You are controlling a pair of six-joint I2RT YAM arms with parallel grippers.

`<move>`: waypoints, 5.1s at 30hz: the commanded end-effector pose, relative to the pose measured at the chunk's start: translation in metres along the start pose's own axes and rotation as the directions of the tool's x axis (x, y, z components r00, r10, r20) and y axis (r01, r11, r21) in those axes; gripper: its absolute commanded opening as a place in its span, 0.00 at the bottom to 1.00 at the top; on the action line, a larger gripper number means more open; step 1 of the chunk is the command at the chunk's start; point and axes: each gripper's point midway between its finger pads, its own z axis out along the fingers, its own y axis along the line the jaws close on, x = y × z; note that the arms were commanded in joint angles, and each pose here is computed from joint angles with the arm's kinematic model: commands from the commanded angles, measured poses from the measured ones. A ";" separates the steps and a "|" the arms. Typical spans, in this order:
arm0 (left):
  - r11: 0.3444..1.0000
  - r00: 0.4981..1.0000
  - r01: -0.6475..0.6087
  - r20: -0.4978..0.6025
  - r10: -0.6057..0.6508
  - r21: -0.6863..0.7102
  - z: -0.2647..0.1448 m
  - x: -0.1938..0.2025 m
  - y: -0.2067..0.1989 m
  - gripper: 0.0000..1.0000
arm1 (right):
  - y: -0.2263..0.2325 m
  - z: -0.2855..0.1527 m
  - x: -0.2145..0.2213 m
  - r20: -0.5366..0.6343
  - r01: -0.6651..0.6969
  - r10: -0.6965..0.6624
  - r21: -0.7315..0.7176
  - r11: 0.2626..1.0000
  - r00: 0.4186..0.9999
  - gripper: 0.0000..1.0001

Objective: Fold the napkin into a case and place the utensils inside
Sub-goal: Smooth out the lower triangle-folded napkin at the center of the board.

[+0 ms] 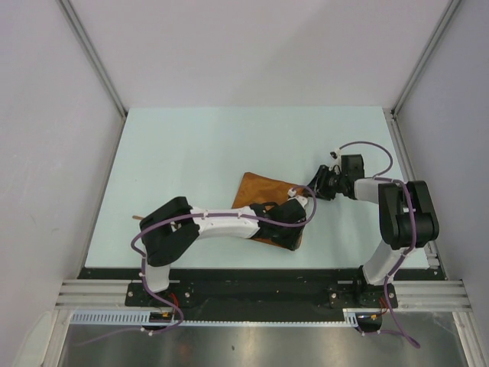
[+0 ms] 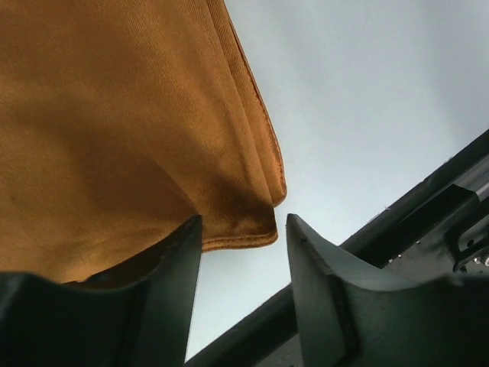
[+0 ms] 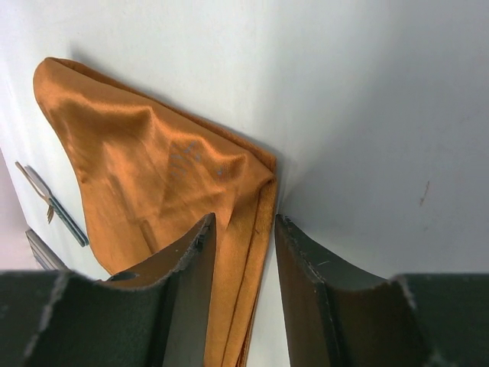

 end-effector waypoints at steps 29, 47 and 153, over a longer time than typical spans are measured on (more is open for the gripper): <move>0.998 0.999 0.011 0.036 -0.013 0.063 0.007 -0.033 -0.036 0.09 | -0.005 0.015 -0.035 0.034 0.013 -0.014 0.033 0.999 0.999 0.27; 0.955 0.965 0.088 0.213 -0.152 0.283 -0.098 -0.106 0.004 0.65 | -0.015 -0.025 -0.028 0.033 0.034 -0.041 0.190 0.981 0.999 1.00; 0.934 0.955 0.157 0.192 -0.227 0.320 -0.106 -0.076 0.059 0.35 | -0.003 0.009 -0.024 -0.065 0.146 -0.137 0.164 0.976 0.988 0.46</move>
